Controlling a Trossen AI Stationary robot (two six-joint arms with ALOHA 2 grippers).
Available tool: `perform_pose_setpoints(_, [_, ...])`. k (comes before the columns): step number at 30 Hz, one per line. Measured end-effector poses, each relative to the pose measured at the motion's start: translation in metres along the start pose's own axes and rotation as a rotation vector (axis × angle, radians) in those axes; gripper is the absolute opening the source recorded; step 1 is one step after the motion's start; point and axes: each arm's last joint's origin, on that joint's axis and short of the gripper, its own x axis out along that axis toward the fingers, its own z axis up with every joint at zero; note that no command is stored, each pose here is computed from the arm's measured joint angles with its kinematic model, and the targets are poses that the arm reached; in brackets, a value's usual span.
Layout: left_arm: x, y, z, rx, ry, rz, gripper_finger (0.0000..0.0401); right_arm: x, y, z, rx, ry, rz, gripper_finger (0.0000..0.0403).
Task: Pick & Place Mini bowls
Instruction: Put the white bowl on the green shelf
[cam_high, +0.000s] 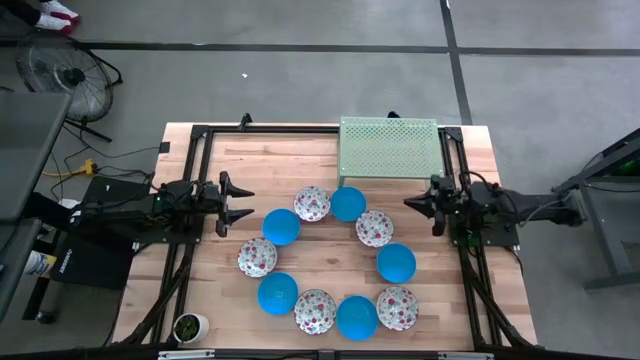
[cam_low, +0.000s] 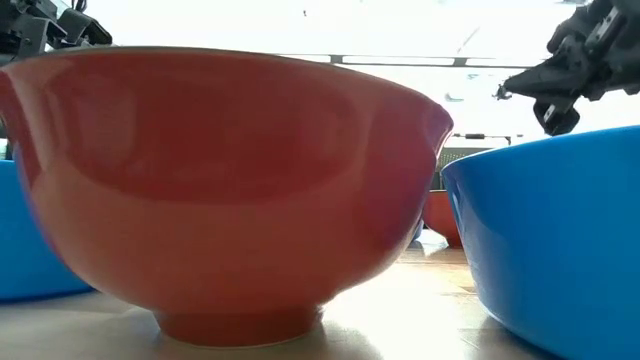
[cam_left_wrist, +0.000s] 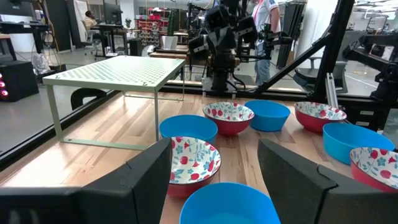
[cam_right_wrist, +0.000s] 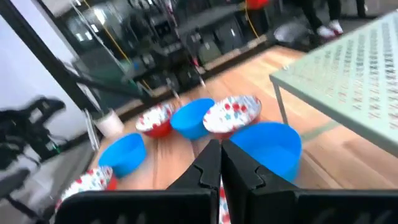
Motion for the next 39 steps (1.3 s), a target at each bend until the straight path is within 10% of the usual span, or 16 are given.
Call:
perform_pose_setpoints(20, [0.000, 0.000, 0.000, 0.000, 0.000, 0.000, 0.0232, 0.039, 0.048, 0.078, 0.121, 0.438, -0.212, 0.0000])
perform_pose_setpoints(39, [0.000, 0.000, 0.000, 0.000, 0.000, 0.000, 0.0232, 0.086, 0.041, 0.037, 0.543, 0.990, -0.669, 0.0001])
